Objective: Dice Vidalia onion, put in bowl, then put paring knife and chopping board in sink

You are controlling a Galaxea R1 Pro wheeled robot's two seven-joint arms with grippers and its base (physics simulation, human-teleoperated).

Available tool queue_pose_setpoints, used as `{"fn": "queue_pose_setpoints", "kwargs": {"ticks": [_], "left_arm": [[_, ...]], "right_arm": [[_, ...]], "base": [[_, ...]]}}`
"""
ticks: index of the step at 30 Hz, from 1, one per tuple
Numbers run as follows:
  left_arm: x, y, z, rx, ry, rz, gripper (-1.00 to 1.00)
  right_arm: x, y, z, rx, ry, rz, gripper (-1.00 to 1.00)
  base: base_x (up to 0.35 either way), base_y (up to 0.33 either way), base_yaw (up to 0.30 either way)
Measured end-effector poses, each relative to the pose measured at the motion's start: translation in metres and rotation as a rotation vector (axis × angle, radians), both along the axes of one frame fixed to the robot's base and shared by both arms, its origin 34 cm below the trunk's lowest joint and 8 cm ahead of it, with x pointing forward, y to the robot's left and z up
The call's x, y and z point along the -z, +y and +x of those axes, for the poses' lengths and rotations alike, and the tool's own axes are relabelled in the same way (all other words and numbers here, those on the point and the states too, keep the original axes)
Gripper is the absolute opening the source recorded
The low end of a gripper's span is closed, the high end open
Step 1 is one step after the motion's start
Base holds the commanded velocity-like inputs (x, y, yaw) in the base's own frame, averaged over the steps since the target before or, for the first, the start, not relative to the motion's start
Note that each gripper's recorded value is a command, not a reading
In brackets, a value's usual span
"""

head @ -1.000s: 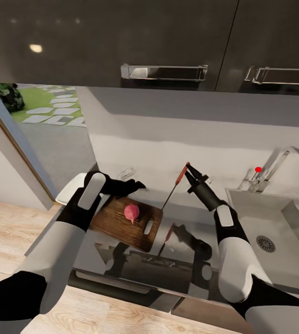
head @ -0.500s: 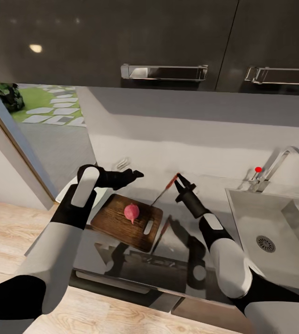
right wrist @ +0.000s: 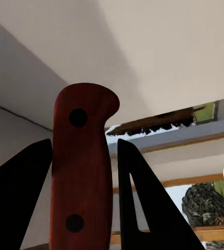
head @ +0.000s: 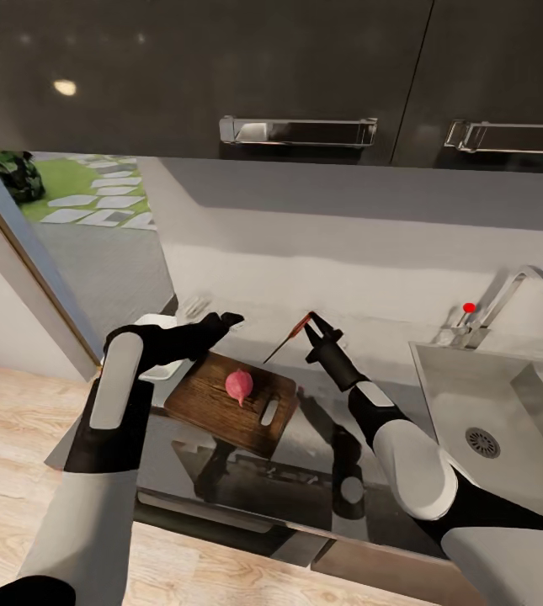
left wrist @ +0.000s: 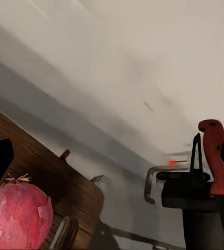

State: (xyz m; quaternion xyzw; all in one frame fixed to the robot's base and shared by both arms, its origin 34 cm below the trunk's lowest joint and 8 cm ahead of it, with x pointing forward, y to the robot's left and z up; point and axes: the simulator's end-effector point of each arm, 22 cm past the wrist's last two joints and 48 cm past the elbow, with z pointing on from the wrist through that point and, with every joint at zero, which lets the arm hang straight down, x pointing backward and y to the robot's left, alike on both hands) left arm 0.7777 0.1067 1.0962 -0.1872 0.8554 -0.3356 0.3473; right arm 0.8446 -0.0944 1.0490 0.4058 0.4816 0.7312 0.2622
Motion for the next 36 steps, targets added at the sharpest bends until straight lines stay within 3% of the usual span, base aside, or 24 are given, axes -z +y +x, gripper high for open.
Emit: {"fn": "queue_pose_setpoints", "kwargs": {"ticks": [6,14,18,20,22,24,25,33,34,36], "left_arm": [[-0.018,0.000,-0.002,-0.004,-0.040,-0.012,1.00],[-0.011,-0.002,-0.011,-0.014,-0.035,-0.029,1.00],[-0.008,-0.002,-0.013,-0.028,-0.032,-0.039,1.00],[-0.005,-0.002,-0.015,-0.029,-0.026,-0.043,1.00],[-0.002,-0.001,-0.016,-0.031,-0.023,-0.043,1.00],[-0.002,0.000,-0.016,-0.033,-0.022,-0.043,1.00],[-0.002,0.000,-0.016,-0.033,-0.023,-0.043,1.00],[-0.003,0.001,-0.015,-0.034,-0.024,-0.042,1.00],[-0.003,0.005,-0.014,-0.039,-0.026,-0.039,1.00],[-0.004,0.010,-0.012,-0.045,-0.030,-0.036,1.00]], "right_arm": [[0.016,0.003,0.002,0.045,0.028,-0.045,-1.00],[0.018,0.014,0.000,0.010,0.014,-0.115,-1.00],[0.024,0.000,0.009,0.093,0.003,-0.198,-1.00],[0.026,-0.002,0.009,0.108,0.003,-0.216,-1.00],[0.024,0.012,0.004,0.035,-0.001,-0.207,-1.00],[0.031,0.039,-0.009,-0.102,0.012,-0.262,-1.00],[0.034,0.043,-0.011,-0.124,0.019,-0.276,-1.00],[0.037,0.045,-0.012,-0.141,0.026,-0.291,-1.00],[0.030,0.039,-0.008,-0.144,0.006,-0.331,-1.00],[0.020,0.047,-0.012,-0.221,-0.023,-0.372,-1.00]], "base": [[0.000,0.000,0.000],[0.000,0.000,0.000],[0.000,0.000,0.000],[0.000,0.000,0.000],[0.000,0.000,0.000],[0.000,0.000,0.000],[0.000,0.000,0.000],[0.000,0.000,0.000],[0.000,0.000,0.000],[0.000,0.000,0.000]]}}
